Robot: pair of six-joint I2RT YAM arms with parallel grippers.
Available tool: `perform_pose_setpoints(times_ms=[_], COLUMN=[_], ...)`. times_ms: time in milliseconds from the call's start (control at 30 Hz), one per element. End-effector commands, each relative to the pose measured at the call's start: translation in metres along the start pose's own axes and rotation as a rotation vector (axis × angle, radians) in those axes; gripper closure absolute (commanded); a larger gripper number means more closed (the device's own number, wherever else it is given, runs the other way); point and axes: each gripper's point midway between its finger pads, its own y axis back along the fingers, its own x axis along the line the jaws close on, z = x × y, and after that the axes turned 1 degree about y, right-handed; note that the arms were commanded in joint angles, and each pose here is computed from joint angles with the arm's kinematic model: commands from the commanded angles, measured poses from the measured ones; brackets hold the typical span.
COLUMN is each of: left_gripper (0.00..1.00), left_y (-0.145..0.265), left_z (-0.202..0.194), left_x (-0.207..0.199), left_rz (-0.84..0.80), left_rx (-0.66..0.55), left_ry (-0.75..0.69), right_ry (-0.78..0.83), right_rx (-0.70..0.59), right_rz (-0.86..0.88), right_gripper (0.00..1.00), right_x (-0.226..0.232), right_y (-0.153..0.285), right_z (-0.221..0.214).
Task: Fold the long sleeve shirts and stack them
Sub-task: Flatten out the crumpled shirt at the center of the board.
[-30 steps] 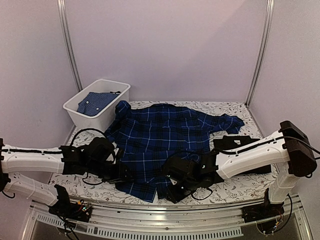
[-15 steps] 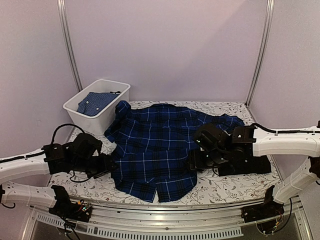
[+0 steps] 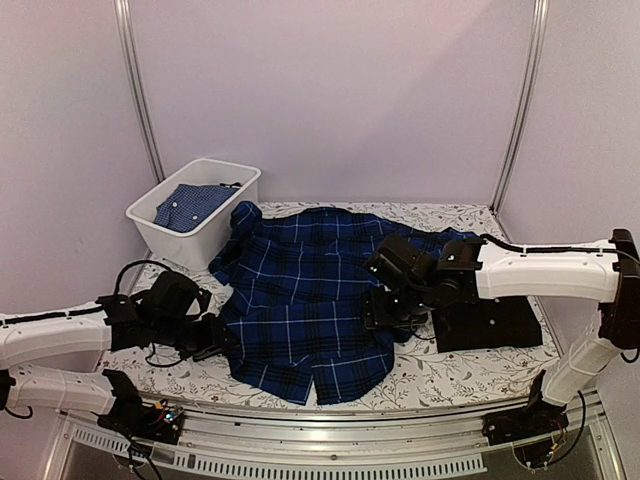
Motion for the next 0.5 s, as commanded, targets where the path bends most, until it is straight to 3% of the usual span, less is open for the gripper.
perform_pose_setpoints(times_ms=[0, 133, 233, 300, 467], left_gripper=[0.55, 0.64, 0.84, 0.98, 1.00], left_y=[-0.007, -0.011, -0.002, 0.007, 0.039], left_z=[-0.002, -0.004, -0.001, 0.001, 0.004], left_x=[-0.008, -0.003, -0.007, -0.014, -0.029], left_rz=[-0.032, 0.021, 0.046, 0.049, 0.048], left_rx=[0.037, 0.076, 0.090, 0.102, 0.147], left_ry=[-0.044, -0.064, -0.093, -0.109, -0.127], right_ry=[0.017, 0.036, 0.041, 0.038, 0.023], right_rx=[0.024, 0.063, 0.098, 0.109, 0.141], right_rz=[-0.035, -0.097, -0.139, -0.152, -0.190], right_gripper=[0.26, 0.28, 0.37, 0.49, 0.89], right_x=[0.003, 0.000, -0.007, -0.013, -0.035], right_y=[-0.011, -0.026, -0.033, -0.032, -0.013], right_z=[-0.002, -0.008, -0.017, -0.022, -0.036])
